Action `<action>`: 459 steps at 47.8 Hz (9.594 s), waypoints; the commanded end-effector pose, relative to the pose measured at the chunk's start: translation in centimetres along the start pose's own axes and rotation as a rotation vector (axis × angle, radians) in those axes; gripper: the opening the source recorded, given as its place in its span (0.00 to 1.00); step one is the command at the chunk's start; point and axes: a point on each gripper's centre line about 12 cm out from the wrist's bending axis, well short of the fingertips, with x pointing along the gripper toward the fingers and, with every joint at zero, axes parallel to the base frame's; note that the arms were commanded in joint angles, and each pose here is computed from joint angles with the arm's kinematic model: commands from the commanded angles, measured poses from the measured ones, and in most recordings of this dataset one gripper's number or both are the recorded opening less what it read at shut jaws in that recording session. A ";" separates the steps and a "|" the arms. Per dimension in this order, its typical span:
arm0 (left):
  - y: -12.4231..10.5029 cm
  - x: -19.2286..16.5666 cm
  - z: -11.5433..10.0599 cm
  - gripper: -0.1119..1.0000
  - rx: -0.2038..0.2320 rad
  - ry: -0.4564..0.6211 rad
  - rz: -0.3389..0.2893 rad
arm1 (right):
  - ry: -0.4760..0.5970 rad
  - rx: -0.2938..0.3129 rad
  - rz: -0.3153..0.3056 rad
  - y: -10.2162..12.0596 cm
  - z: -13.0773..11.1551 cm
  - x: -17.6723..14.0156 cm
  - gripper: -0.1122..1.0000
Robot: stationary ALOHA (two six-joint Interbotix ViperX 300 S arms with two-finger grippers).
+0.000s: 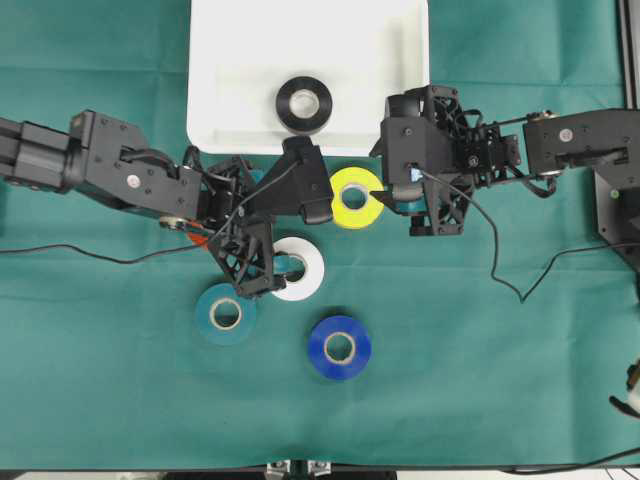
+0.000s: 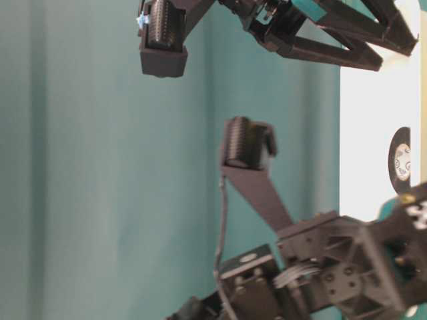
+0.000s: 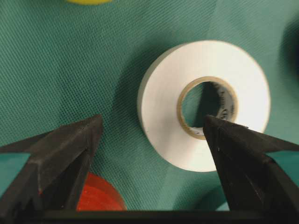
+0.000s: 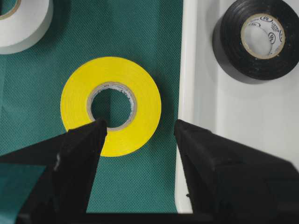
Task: Put the tape alternately from left to right into the white case.
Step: 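Move the left gripper to the white roll and grasp it, then carry the white roll into the tray and release it, then move the right gripper to the blue roll and grasp it, then carry the blue roll into the tray beside the black roll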
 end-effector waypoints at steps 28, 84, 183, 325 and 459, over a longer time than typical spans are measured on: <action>1.8 0.3 1.4 0.61 -0.038 -0.017 0.021 | -0.058 0.003 0.013 0.2 1.1 -0.7 0.70; 1.6 0.9 1.2 0.08 -0.029 0.040 0.041 | -0.086 0.002 0.027 0.4 1.1 -0.6 0.70; 17.0 -6.9 2.1 0.08 0.078 -0.049 0.212 | -0.107 0.007 0.033 0.4 1.5 -0.7 0.70; 3.7 -9.3 -3.8 0.84 0.404 -0.216 -0.005 | 0.006 0.017 0.298 15.9 1.3 0.8 0.70; 3.0 -8.7 -4.7 0.84 0.427 -0.196 -0.019 | 0.038 -0.044 -0.015 7.8 7.5 -0.7 0.33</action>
